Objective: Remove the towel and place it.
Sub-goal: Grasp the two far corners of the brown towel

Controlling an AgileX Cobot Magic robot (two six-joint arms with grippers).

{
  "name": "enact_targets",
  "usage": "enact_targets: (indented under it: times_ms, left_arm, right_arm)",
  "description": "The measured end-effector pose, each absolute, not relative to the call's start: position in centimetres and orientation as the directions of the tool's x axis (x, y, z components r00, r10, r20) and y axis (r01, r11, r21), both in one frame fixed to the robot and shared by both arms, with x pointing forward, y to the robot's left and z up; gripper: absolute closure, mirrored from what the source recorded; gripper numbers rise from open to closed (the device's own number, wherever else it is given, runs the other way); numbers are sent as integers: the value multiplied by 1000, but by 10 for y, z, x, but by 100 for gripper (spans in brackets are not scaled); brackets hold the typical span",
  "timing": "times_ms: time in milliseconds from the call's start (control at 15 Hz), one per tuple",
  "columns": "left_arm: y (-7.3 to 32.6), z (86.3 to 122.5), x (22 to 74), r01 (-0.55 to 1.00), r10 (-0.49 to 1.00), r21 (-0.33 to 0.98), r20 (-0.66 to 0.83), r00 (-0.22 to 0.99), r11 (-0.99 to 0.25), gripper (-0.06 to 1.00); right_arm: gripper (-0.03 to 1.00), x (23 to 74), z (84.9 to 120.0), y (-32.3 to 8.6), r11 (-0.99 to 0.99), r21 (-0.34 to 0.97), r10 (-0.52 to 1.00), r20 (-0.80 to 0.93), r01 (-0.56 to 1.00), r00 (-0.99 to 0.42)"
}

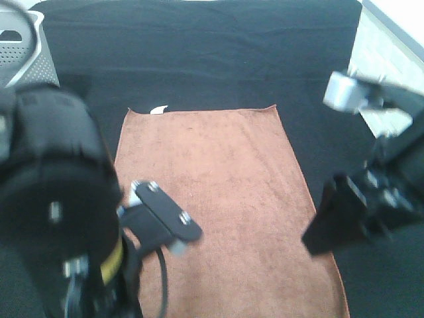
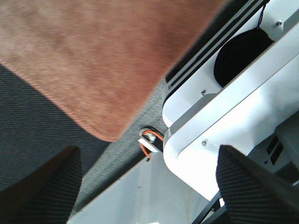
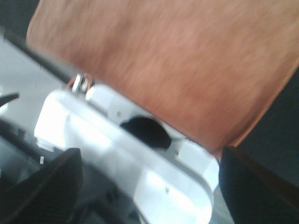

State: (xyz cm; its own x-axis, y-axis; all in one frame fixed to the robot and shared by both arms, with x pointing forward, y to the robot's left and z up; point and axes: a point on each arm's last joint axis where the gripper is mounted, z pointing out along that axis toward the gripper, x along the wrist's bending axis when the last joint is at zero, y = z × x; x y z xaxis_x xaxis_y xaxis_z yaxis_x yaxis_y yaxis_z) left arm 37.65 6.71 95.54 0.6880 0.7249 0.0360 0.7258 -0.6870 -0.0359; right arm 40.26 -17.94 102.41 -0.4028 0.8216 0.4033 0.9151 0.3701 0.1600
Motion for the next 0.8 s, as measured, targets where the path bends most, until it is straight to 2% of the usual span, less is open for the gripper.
enact_targets:
  times_ms: [200,333,600,800]
  left_arm:
    - [89,955,409,782,783,-52,-31,621,-621,22]
    - [124,963,455,869,864,-21,-120,489,-494,22]
    - [177,1000,527,955,936,143,-205,285,-259,22]
    - [190,1018,571,946,943,245,-204,263,-211,21]
  right_arm:
    - [19,434,1031,-195,273,196,852,404,942,-331]
    - [19,476,1037,-206,232,203,852,428,951,-300]
    - [19,542,1046,-195,263,230,837,429,937,-340]
    - [19,595,1045,-187,305,229,840,392,924,-375]
